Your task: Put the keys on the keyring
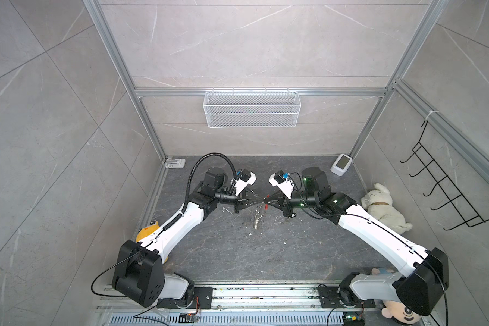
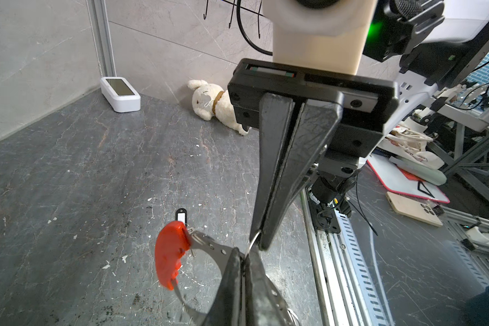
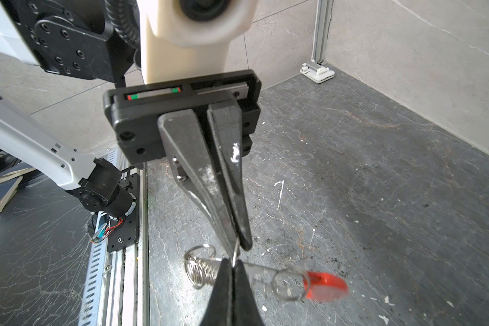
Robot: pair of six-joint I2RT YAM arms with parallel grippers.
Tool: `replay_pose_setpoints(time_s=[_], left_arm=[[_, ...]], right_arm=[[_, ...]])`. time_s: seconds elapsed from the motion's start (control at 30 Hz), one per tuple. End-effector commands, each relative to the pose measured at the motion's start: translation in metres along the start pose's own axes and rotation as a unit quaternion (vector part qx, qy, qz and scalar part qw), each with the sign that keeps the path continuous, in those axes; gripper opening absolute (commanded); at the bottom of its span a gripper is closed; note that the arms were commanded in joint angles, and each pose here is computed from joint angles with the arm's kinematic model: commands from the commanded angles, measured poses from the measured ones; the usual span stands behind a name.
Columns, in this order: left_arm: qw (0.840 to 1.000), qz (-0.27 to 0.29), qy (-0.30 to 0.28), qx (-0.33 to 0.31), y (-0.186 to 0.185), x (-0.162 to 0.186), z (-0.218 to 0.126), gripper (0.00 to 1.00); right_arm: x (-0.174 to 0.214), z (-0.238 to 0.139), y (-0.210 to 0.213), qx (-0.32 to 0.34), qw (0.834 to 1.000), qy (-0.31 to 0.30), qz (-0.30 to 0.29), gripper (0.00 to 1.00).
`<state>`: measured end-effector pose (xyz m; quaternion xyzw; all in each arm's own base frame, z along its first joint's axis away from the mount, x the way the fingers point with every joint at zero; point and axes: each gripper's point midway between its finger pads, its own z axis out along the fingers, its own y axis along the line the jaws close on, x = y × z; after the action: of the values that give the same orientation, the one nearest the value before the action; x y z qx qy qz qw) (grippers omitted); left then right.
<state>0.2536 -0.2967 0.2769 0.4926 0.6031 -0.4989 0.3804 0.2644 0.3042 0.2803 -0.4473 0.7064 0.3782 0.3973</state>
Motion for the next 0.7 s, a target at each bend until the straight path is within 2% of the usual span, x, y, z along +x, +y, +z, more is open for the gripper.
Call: replay_pose_setpoints(time_s=[0.0,0.13,0.23,0.33,0.37,0.53,0.67], left_arm=[[1.0,0.017,-0.013,0.019,-0.005,-0.015,0.0,0.0],[0.999,0.023,-0.013,0.03,-0.012,-0.014,0.001,0.0],[0.999,0.049,-0.013,-0.015,-0.009,-0.011,0.0,0.0],[0.993,0.079,-0.056,-0.066,-0.002,-0.014,-0.006,0.0],[0.99,0.091,-0.076,-0.081,-0.001,-0.019,-0.009,0.0],[0.98,0.1,-0.144,-0.093,-0.007,-0.041,-0.018,0.0],[0.974,0.103,-0.173,-0.104,-0.008,-0.047,-0.024,0.0]], right_arm=[[-0.023,0.0,0.009,-0.018,0.999,-0.028,-0.019,0.0],[-0.024,-0.001,0.005,-0.006,0.999,-0.028,-0.017,0.0],[-0.029,-0.005,-0.004,0.028,0.999,-0.037,-0.008,0.01],[-0.033,-0.013,-0.016,0.074,0.996,-0.047,0.016,0.3],[-0.033,-0.015,-0.018,0.086,0.995,-0.05,0.02,0.35],[-0.023,-0.035,-0.027,0.139,0.986,-0.076,0.053,0.46],[-0.005,-0.057,-0.049,0.207,0.965,-0.116,0.108,0.51]])
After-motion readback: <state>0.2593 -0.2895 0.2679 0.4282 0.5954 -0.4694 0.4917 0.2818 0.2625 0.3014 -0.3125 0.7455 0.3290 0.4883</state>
